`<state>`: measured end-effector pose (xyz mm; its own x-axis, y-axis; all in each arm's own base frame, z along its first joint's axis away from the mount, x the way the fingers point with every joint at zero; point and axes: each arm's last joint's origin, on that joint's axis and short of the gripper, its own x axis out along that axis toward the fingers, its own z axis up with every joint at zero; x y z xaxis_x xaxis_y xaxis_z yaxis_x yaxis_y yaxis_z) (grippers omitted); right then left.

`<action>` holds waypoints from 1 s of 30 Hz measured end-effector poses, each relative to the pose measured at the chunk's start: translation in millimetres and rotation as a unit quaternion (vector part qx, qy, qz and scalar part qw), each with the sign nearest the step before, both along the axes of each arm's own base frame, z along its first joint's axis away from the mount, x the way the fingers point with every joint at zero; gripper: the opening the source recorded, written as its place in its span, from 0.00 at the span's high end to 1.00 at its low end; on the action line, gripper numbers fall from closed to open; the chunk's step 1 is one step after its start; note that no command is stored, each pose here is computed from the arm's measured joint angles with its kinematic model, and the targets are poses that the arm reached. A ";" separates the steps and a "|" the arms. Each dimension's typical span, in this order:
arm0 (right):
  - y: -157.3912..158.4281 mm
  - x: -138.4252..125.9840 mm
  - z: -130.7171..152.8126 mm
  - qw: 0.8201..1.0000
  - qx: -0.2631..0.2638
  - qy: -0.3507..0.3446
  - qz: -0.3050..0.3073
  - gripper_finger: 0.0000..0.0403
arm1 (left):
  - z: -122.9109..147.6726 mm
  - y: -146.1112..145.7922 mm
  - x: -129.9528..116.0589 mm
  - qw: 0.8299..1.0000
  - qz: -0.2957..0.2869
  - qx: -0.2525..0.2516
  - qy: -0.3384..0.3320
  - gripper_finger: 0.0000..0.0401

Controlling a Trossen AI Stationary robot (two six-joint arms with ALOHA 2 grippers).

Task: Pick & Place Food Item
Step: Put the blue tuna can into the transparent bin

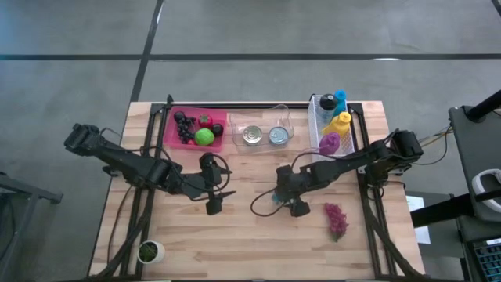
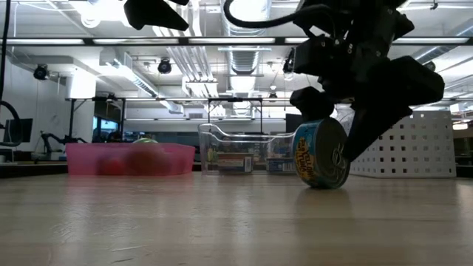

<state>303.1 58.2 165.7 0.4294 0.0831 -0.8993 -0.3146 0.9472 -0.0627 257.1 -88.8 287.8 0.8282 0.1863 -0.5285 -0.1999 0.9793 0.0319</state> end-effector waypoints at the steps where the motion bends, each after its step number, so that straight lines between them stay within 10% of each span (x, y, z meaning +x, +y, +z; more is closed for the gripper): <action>1: 0.0 -0.1 -0.3 1.000 0.001 0.001 -0.003 0.09 | 0.0 0.1 -0.1 1.000 0.000 0.000 0.000 0.22; 30: 0.1 0.4 0.3 1.000 0.010 -0.001 -0.016 0.68 | 0.1 0.0 0.0 1.000 0.000 0.000 0.000 0.20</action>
<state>303.5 58.3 166.0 0.4332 0.0879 -0.8970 -0.2839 0.9579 -0.0433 257.0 -88.8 288.0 0.8286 0.1862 -0.5279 -0.1998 0.9793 0.0318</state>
